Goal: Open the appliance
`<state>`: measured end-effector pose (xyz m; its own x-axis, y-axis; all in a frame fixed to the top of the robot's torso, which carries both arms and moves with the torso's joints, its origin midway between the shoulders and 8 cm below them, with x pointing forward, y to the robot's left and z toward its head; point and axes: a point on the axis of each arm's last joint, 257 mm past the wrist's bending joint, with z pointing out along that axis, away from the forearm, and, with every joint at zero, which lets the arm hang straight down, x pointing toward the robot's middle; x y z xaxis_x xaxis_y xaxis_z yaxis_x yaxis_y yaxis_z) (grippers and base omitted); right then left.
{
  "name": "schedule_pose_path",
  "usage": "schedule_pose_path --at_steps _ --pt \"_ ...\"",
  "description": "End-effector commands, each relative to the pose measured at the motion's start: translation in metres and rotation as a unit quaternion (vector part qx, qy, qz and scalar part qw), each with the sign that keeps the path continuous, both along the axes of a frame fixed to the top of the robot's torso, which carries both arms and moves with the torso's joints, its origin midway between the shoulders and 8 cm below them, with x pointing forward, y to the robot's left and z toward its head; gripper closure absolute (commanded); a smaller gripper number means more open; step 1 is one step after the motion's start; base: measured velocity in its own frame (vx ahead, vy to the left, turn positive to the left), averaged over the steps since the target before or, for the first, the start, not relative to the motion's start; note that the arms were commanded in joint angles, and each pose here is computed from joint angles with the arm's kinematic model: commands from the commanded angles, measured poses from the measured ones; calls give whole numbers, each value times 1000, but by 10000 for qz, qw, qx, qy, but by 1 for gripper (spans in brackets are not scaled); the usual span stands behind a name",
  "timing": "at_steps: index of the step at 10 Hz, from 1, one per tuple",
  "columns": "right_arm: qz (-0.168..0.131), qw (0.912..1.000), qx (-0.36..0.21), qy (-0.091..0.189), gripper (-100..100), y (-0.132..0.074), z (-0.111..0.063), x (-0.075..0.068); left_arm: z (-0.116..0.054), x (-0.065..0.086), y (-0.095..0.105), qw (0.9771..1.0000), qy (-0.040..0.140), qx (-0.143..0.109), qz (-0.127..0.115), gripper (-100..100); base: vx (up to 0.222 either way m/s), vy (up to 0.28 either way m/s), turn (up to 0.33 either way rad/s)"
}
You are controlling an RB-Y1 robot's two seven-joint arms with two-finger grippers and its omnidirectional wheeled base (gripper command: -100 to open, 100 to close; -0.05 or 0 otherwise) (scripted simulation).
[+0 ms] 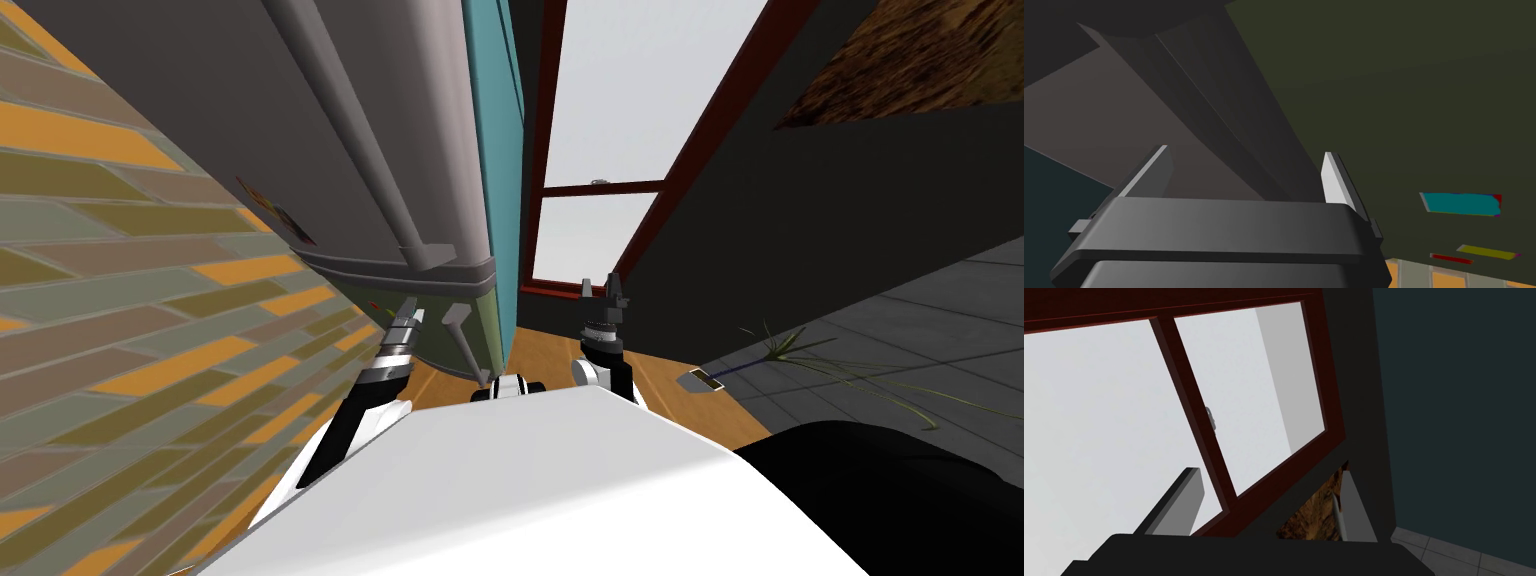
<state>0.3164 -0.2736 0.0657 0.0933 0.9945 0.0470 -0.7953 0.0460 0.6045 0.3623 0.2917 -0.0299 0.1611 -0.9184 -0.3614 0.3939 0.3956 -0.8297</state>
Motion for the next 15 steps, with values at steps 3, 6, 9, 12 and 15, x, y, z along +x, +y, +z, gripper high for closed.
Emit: schedule_pose_path --at_steps 3,6,9,12,15 --pt "0 10000 0 0 0 0 0 0 -13 1 7 9986 409 337 88 -100 -19 -52 -10" --pt "0 10000 0 0 0 0 0 0 -22 1 12 9950 731 664 136 -100 -22 -62 -14" --pt "0 10000 0 0 0 0 0 0 -29 1 17 9905 995 935 181 -100 -24 -56 -11" --pt "0 10000 0 0 0 0 0 0 -38 0 24 9838 1293 1212 261 -100 -22 -66 -15" --pt "0 10000 0 0 0 0 0 0 -48 -2 32 9746 1615 1511 354 -100 -22 -72 -14"
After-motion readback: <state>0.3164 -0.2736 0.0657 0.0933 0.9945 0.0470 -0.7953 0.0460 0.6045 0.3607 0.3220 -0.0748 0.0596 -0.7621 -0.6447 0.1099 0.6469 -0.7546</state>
